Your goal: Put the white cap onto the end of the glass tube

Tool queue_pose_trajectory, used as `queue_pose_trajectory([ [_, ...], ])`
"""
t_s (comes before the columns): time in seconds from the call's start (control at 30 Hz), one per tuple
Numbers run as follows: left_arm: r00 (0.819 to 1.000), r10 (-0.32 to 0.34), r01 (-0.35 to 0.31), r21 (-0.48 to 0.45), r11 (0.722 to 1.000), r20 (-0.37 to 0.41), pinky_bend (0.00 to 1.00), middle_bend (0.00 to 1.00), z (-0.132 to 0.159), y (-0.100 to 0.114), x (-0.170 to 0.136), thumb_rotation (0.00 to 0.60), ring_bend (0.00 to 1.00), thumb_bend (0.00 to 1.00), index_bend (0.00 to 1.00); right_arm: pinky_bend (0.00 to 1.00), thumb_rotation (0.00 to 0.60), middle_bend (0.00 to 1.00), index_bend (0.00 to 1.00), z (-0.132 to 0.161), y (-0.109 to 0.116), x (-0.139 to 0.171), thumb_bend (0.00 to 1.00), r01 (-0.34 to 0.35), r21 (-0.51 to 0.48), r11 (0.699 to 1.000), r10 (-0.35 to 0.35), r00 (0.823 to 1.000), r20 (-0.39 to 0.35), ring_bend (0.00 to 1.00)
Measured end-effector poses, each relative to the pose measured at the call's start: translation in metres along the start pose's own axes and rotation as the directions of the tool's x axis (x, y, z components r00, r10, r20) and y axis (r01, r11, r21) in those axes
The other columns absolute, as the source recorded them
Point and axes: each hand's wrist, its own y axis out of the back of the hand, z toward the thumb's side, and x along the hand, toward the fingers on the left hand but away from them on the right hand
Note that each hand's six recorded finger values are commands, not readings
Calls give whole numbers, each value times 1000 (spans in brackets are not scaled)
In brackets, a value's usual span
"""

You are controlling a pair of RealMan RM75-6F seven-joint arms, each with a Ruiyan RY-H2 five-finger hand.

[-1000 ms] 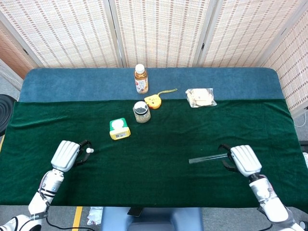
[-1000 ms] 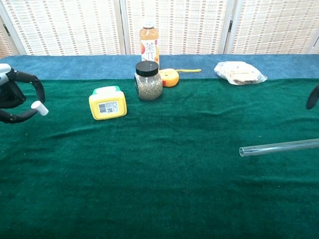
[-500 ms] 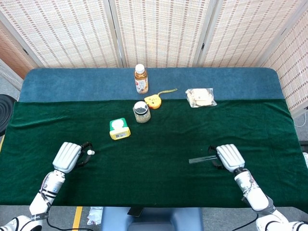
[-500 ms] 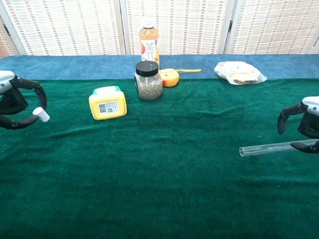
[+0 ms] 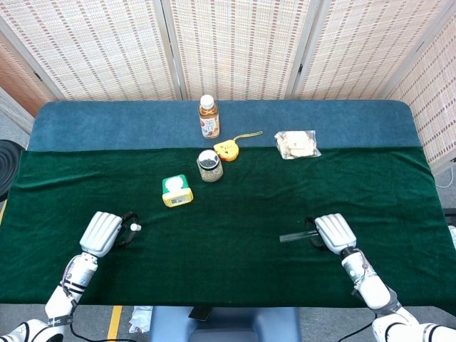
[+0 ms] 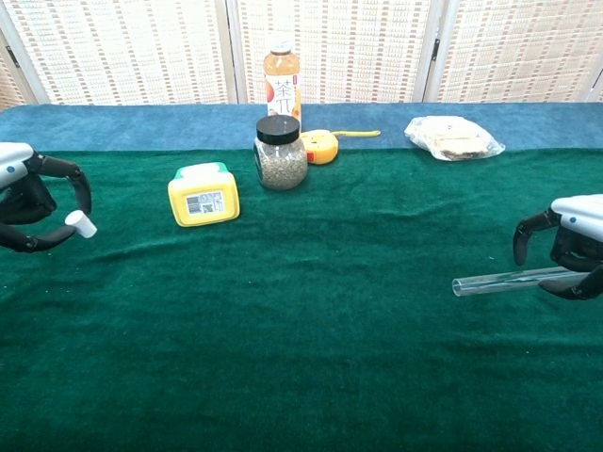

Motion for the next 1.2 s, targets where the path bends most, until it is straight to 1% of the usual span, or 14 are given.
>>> queue_pose_trajectory([
  [0.13, 1000, -4, 4, 0, 1000, -1, 838, 1000, 0, -2, 0, 600, 957, 479, 612, 1000, 600, 962, 430, -3, -2, -2, 409, -3, 11, 1000, 3, 1000, 12, 1000],
  [0.43, 1000, -7, 7, 0, 1000, -7, 838, 1000, -2, -3, 2, 600, 958, 479, 612, 1000, 600, 962, 477, -4, -5, -6, 408, -24, 26, 999, 23, 1000, 18, 1000],
  [0.87, 1000, -4, 4, -2, 1000, -15, 838, 1000, -5, -3, 2, 600, 958, 479, 612, 1000, 600, 962, 599, -1, -4, -9, 407, -31, 23, 999, 30, 999, 19, 1000],
  [1.0, 1000, 2, -2, -7, 1000, -16, 838, 1000, -6, -1, 2, 600, 958, 479, 612, 1000, 600, 962, 662, -1, -2, -9, 407, -29, 20, 999, 28, 999, 17, 1000],
  [1.07, 1000, 8, -8, -14, 1000, -18, 838, 1000, -6, 2, 3, 600, 958, 479, 612, 1000, 600, 963, 691, 1, -1, -9, 421, -26, 13, 1000, 26, 1000, 11, 1000],
  [1.2, 999, 34, -36, -58, 998, -24, 838, 1000, -8, 13, 5, 600, 958, 480, 612, 1000, 600, 976, 744, 10, 6, -6, 522, -12, -19, 1000, 12, 1000, -16, 1000],
])
